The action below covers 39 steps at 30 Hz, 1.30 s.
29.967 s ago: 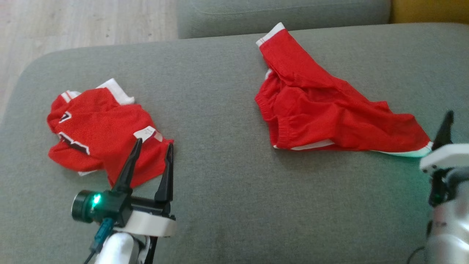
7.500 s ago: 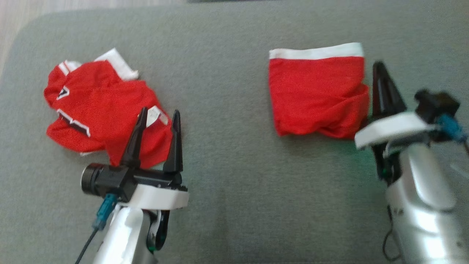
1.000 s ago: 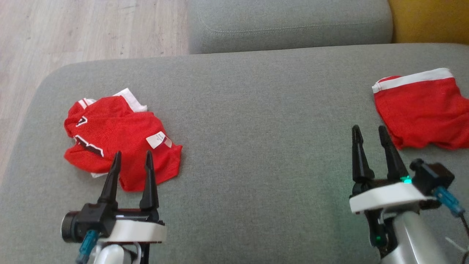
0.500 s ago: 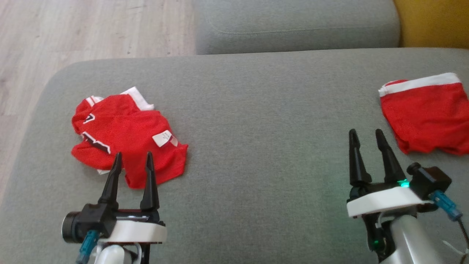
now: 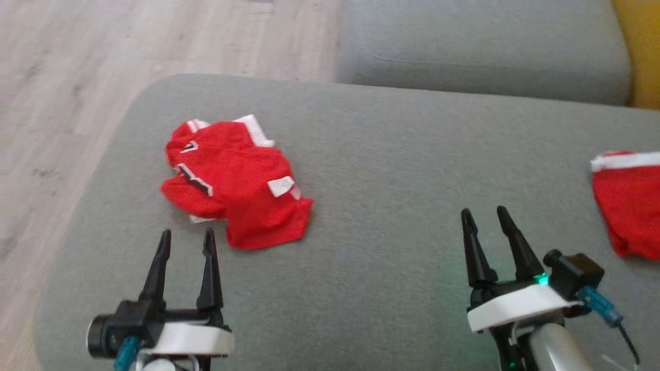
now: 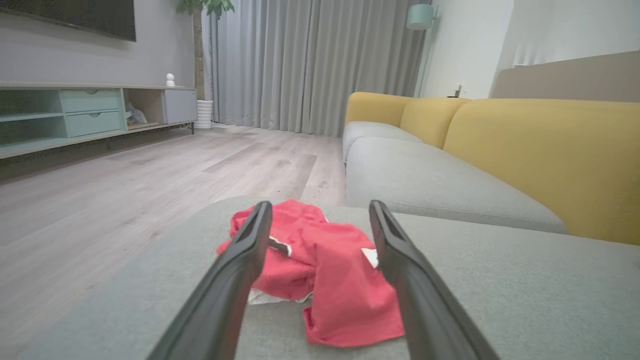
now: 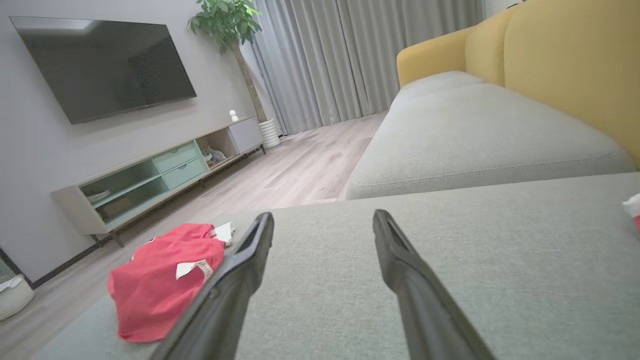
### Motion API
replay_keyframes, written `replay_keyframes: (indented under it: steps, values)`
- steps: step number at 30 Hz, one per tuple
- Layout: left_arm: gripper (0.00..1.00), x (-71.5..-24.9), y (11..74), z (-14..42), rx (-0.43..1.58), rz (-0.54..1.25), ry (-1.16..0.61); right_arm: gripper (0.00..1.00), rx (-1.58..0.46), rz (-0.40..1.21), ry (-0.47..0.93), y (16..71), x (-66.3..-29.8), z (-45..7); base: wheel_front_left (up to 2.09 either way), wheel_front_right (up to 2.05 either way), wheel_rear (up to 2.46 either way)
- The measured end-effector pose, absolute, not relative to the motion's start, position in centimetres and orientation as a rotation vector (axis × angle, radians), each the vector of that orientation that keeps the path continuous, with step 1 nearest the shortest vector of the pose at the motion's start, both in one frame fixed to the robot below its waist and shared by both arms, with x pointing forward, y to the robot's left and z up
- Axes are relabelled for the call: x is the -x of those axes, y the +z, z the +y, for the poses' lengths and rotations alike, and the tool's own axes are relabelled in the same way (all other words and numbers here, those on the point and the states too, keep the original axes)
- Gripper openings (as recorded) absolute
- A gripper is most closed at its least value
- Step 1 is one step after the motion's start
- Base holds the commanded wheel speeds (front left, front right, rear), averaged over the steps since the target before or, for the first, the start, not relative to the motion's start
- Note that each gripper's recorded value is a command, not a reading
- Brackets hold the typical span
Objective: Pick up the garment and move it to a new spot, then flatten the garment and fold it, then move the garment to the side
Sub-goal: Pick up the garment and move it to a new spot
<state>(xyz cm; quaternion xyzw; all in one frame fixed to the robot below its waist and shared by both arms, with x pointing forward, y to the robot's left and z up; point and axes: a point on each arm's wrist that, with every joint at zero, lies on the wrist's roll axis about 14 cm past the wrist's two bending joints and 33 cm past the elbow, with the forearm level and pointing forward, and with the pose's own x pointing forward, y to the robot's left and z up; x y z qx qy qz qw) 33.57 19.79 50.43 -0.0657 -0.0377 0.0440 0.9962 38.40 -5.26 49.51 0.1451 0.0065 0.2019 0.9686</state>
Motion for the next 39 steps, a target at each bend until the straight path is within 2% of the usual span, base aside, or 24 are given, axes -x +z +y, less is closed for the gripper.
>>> replay_keyframes:
  steps: [12,23,28,33,39]
  values:
    - [1.00,-28.9,50.2,24.1,0.136,-0.091,0.247,1.00,-0.292,0.041,0.595,49.8,-37.1,1.0,0.00,0.00,0.00]
    - [1.00,-27.1,48.9,25.1,0.131,-0.055,0.293,1.00,-0.297,0.078,0.648,48.9,-36.6,2.8,0.00,0.00,0.00]
    - [1.00,-28.6,46.9,23.7,0.093,0.035,0.205,1.00,-0.301,0.106,0.633,47.7,-36.9,2.4,0.00,0.00,0.00]
    - [1.00,-33.2,44.8,20.4,0.027,0.197,0.013,1.00,-0.302,0.118,0.591,46.8,-38.5,1.3,0.00,0.00,0.00]
    - [1.00,-37.9,42.1,17.8,-0.047,0.368,-0.129,1.00,-0.307,0.135,0.531,45.4,-40.3,-0.4,0.00,0.00,0.00]
